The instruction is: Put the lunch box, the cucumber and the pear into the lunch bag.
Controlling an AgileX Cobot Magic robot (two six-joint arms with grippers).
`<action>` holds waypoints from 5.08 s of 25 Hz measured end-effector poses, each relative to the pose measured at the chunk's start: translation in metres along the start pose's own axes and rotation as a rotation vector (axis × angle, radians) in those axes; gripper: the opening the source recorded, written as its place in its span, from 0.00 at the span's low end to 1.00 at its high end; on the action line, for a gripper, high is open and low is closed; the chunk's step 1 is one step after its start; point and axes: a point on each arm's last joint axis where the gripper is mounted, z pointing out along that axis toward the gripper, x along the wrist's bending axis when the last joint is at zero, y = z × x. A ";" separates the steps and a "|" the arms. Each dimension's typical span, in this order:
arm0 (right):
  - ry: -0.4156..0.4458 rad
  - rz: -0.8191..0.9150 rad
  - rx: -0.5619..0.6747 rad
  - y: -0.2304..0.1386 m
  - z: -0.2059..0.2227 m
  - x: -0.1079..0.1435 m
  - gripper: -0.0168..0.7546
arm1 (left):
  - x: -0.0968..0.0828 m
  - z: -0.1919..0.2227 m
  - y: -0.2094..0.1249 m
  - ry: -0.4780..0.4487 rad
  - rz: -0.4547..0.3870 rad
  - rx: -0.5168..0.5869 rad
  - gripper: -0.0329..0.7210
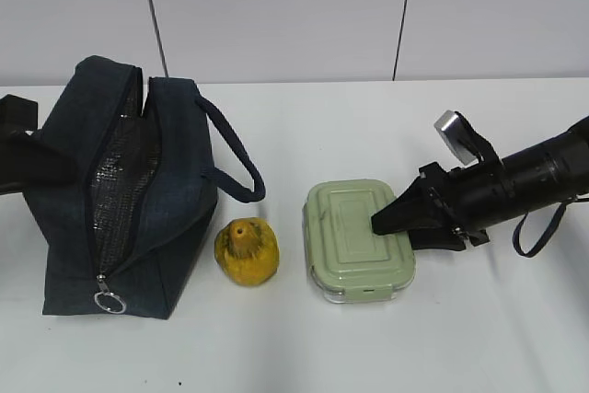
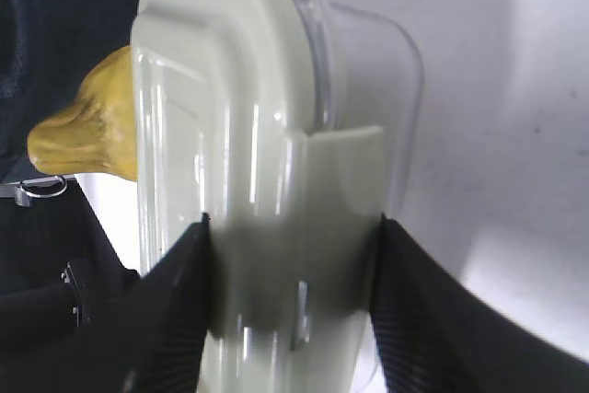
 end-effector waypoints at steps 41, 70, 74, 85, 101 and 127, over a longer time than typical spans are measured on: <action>0.284 -0.418 -0.243 0.072 -0.034 0.210 0.51 | -0.001 0.000 -0.001 -0.007 0.000 0.010 0.02; -0.007 -0.319 -0.069 0.064 0.089 0.182 0.51 | -0.001 0.000 -0.001 -0.014 -0.004 0.012 0.02; -0.090 -0.296 -0.083 0.066 0.090 0.176 0.51 | -0.002 0.000 -0.001 -0.017 -0.005 0.013 0.02; -0.187 -0.382 -0.049 0.068 0.118 0.197 0.52 | -0.002 0.000 -0.001 -0.017 -0.005 0.013 0.02; -0.102 -0.397 -0.023 0.062 0.134 0.225 0.68 | -0.002 0.000 -0.001 -0.018 -0.005 0.013 0.02; -0.521 -0.582 0.248 0.074 0.060 0.226 0.61 | -0.002 0.000 -0.001 -0.016 -0.006 0.010 0.02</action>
